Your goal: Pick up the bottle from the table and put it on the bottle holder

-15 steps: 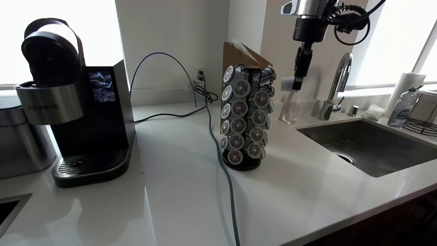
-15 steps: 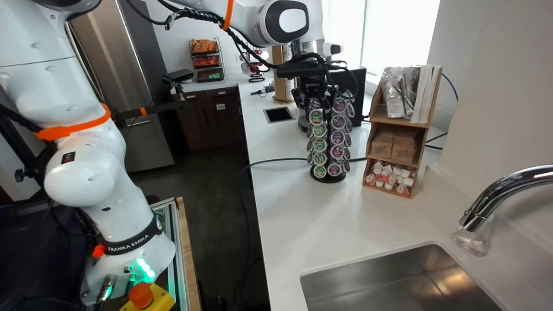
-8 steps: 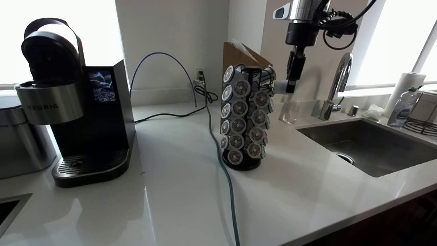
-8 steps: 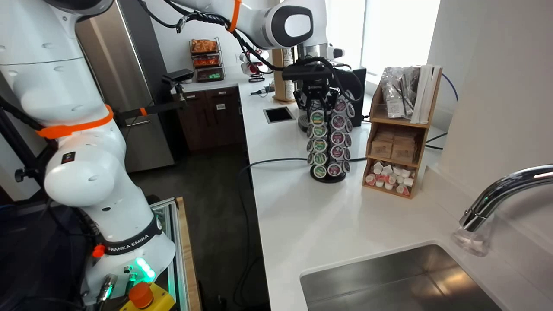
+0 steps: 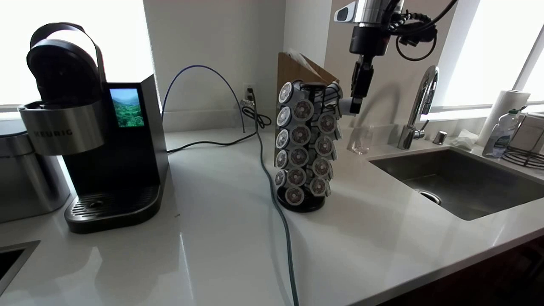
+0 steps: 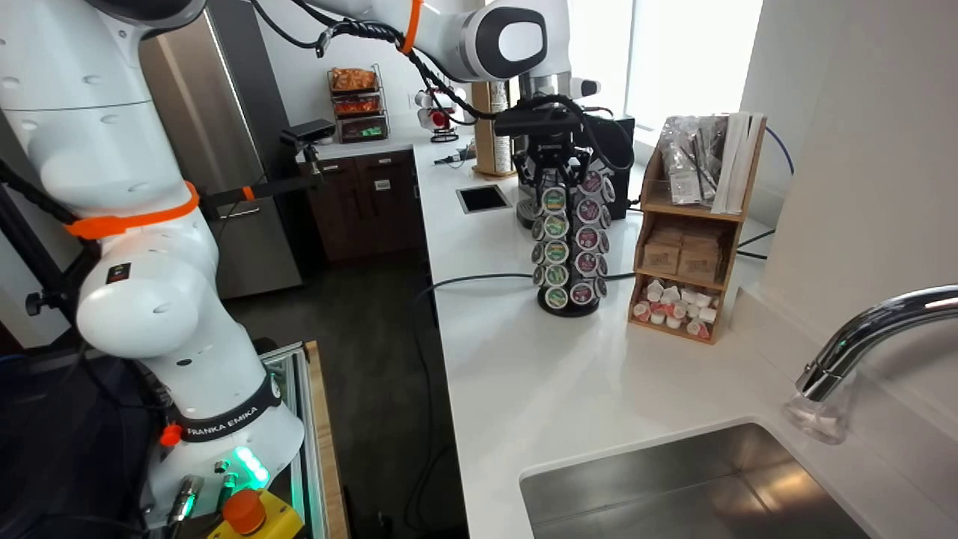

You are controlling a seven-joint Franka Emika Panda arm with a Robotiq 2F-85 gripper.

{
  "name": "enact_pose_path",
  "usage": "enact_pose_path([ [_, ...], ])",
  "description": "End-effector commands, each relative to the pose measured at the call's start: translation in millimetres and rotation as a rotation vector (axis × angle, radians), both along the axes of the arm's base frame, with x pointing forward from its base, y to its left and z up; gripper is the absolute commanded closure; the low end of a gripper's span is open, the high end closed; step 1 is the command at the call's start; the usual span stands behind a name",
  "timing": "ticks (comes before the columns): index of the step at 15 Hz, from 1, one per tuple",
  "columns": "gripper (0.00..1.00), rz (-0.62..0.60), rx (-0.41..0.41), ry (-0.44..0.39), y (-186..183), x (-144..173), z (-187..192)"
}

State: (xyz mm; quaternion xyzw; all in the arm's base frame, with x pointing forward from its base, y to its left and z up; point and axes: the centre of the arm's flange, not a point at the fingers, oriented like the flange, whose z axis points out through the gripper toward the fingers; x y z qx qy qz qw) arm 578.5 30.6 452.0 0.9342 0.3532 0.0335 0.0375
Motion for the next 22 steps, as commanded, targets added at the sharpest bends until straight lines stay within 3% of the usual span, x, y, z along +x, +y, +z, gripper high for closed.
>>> enact_pose_path([
  [1, 0.71, 0.005, 0.013, 0.028, 2.3, 10.3, -3.5],
  [10, 0.71, 0.003, -0.005, 0.014, 9.5, 27.7, -6.9],
  [11, 0.37, 0.003, -0.009, 0.010, 10.7, 29.5, -7.2],
  [12, 0.20, 0.003, -0.011, 0.006, 11.3, 31.2, -6.9],
  [14, 0.07, 0.005, -0.017, -0.001, 12.3, 33.2, -7.2],
  [16, 0.00, 0.008, -0.015, -0.011, 14.6, 34.4, -7.1],
  [22, 0.00, -0.018, -0.032, 0.072, 20.7, 19.5, 10.1],
])
